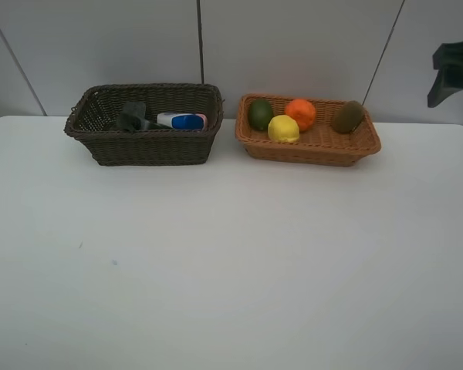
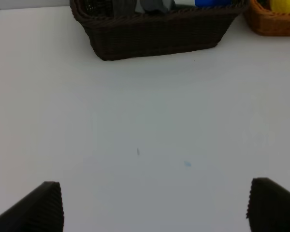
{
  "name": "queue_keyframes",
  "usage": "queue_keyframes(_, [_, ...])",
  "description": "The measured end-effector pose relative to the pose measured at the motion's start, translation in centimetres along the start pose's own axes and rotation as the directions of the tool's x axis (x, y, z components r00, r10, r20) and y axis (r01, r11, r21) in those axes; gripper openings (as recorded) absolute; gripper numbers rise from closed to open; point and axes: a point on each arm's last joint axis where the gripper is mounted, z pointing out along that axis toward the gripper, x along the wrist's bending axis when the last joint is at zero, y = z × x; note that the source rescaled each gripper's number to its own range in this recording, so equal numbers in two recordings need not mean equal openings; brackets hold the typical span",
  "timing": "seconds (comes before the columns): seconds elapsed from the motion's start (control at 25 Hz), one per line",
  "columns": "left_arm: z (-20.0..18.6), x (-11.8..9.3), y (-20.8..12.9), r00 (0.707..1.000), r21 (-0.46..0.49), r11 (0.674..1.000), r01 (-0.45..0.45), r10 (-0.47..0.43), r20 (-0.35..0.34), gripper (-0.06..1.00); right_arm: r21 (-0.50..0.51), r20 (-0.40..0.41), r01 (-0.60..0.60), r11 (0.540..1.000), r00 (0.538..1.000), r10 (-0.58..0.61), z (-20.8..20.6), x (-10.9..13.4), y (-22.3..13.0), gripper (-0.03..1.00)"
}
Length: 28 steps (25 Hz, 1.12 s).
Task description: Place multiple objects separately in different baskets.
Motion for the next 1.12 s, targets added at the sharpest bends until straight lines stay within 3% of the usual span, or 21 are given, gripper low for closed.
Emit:
queue_keyframes(0.16, [0.0,0.0,0.0,1.000,0.000,1.000,0.000,0.000,0.000,1.00,-0.041,-0.019,-0.019,0.999,1.000,0.018,-3.5,-1.0,-5.9,0.98])
queue_keyframes(0.36, [0.0,0.0,0.0,1.000,0.001,1.000,0.000,0.000,0.000,1.00,-0.163,-0.033,-0.038,0.986,0.999,0.033,-7.0,-2.2,-13.4,0.98])
queue_keyframes(0.56, [0.0,0.0,0.0,1.000,0.001,1.000,0.000,0.000,0.000,1.00,-0.383,-0.065,-0.077,0.921,0.996,0.056,-10.6,-3.4,-19.9,0.98])
queue_keyframes(0.84, [0.0,0.0,0.0,1.000,0.001,1.000,0.000,0.000,0.000,1.00,-0.576,-0.080,-0.086,0.813,0.996,0.049,-13.4,-4.4,-25.6,0.98])
queue_keyframes(1.12, [0.0,0.0,0.0,1.000,0.001,1.000,0.000,0.000,0.000,1.00,-0.603,-0.073,-0.068,0.795,0.997,0.030,-13.8,-4.7,-28.1,0.98])
